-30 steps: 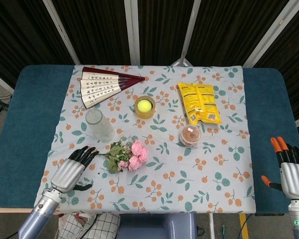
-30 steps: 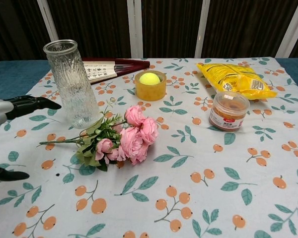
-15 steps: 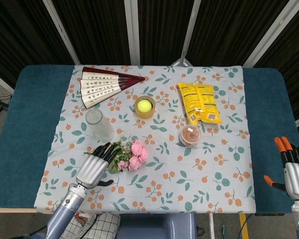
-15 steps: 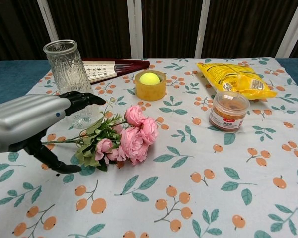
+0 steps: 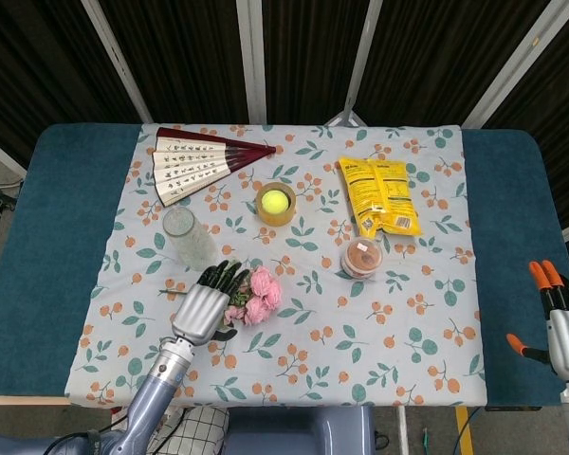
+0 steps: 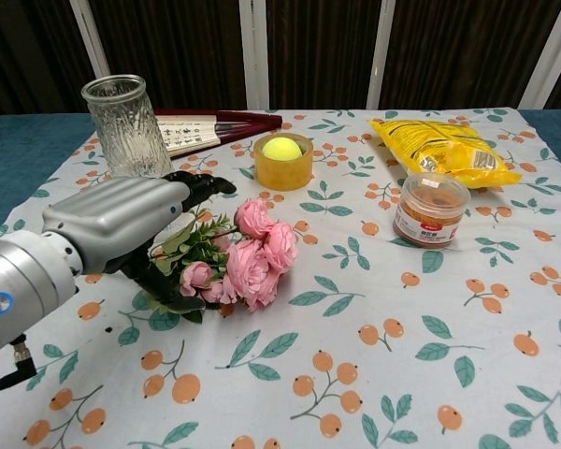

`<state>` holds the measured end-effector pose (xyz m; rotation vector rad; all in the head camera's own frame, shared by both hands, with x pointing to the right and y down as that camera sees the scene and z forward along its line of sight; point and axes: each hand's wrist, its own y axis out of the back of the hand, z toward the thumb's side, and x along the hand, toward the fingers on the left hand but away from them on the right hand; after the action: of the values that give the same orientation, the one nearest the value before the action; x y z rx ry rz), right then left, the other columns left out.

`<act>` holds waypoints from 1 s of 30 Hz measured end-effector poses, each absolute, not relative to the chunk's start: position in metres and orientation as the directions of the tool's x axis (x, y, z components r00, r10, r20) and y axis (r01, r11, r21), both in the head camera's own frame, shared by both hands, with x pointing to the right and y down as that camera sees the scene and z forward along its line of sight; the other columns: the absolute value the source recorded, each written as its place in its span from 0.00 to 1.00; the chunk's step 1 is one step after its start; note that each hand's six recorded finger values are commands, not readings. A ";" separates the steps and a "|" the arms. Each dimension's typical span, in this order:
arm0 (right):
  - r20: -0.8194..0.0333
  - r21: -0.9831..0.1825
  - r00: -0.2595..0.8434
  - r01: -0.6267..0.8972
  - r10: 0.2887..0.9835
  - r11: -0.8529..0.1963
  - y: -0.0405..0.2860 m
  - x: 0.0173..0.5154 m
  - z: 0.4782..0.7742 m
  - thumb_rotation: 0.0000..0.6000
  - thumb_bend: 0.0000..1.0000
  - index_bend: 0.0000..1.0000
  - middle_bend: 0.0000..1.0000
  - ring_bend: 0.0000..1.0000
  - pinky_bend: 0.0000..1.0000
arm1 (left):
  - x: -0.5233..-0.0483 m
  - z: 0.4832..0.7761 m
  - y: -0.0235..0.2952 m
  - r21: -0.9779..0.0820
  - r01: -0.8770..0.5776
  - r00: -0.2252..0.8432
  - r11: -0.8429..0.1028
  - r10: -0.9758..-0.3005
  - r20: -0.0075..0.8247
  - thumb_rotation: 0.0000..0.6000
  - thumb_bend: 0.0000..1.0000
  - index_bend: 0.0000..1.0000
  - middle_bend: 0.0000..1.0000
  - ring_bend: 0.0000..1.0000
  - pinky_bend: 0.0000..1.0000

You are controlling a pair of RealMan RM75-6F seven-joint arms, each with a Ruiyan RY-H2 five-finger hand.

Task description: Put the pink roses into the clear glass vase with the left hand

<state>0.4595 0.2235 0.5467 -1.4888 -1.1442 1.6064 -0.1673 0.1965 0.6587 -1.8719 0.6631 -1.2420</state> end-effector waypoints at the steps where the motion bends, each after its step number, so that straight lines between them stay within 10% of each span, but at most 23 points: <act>1: -0.411 -0.911 -0.136 0.094 0.901 -0.402 0.223 0.460 0.547 1.00 0.18 0.05 0.00 0.05 0.03 | -0.167 0.662 0.196 -0.827 0.005 0.377 -0.561 -0.765 0.522 1.00 0.17 0.05 0.06 0.00 0.12; 15: -0.421 -0.906 -0.135 0.097 0.897 -0.411 0.223 0.460 0.550 1.00 0.18 0.05 0.00 0.05 0.03 | -0.151 0.690 0.191 -0.804 0.057 0.352 -0.593 -0.741 0.572 1.00 0.19 0.08 0.12 0.03 0.15; 30: -0.413 -0.908 -0.148 0.144 0.899 -0.394 0.223 0.462 0.546 1.00 0.18 0.05 0.00 0.05 0.03 | -0.142 0.697 0.184 -0.850 0.199 0.350 -0.488 -0.775 0.526 1.00 0.42 0.38 0.44 0.29 0.40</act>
<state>0.4620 0.2229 0.5458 -1.5151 -1.1987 1.6005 -0.1421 0.1843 0.6966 -1.6758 0.5204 -1.3032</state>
